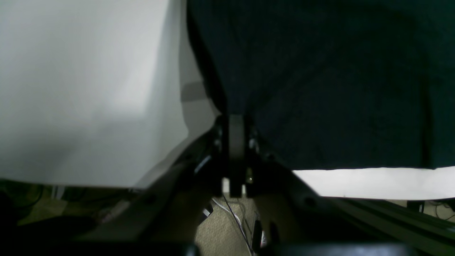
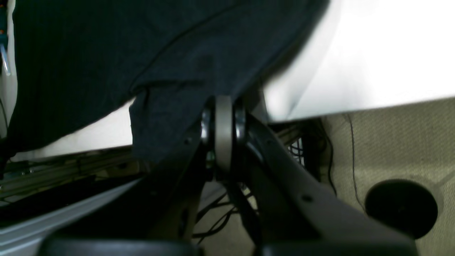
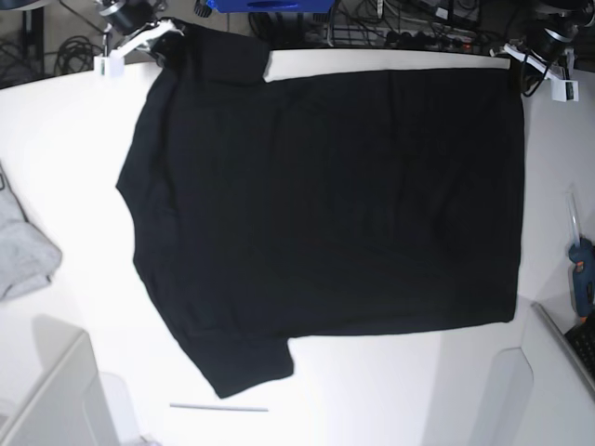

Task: Fold the T-shirt properly
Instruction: 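Drag the grasped side edge with both grippers, stretching the shirt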

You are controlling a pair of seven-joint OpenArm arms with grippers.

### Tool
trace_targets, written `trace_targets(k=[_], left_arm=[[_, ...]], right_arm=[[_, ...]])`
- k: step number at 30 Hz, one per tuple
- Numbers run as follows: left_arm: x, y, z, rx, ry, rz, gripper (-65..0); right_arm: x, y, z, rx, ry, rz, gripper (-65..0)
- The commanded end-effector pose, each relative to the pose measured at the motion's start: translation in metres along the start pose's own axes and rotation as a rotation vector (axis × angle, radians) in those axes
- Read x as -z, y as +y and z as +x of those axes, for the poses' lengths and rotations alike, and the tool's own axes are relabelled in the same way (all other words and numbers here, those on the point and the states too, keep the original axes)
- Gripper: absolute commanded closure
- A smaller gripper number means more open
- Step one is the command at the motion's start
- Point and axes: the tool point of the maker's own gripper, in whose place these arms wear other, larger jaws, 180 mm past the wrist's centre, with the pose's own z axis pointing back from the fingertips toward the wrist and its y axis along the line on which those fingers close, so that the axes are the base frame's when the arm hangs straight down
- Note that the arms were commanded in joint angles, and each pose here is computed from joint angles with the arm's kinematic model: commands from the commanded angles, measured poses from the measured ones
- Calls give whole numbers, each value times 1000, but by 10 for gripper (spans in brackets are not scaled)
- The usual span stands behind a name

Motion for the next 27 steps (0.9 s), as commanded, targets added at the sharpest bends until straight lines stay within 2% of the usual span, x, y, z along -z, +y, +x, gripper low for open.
trace_targets(k=[1,8,16,19,23,27], left_arm=[[-5,2,9,15,-29,0,0],[-5,1,10,13,-30,-3,0],[-11,-21,30,91,-43,-34,0],[-12,-27,34,111,-40,-42,0],[-14,-35,40,50,-65,-99,0],[-22,-28,54,-6,-128,-96,0]], right_arm=[[-4,1,4,-10,-18,8,0],[-16,-18,18,-20,-56,-52,0],[-8,-4,41,-56,-105,-16,0],[-4,-2,40,-61,-80,-10,0],[2,2,51,-73,-97,5,0],[9,8,67,-88,-135,25,0]])
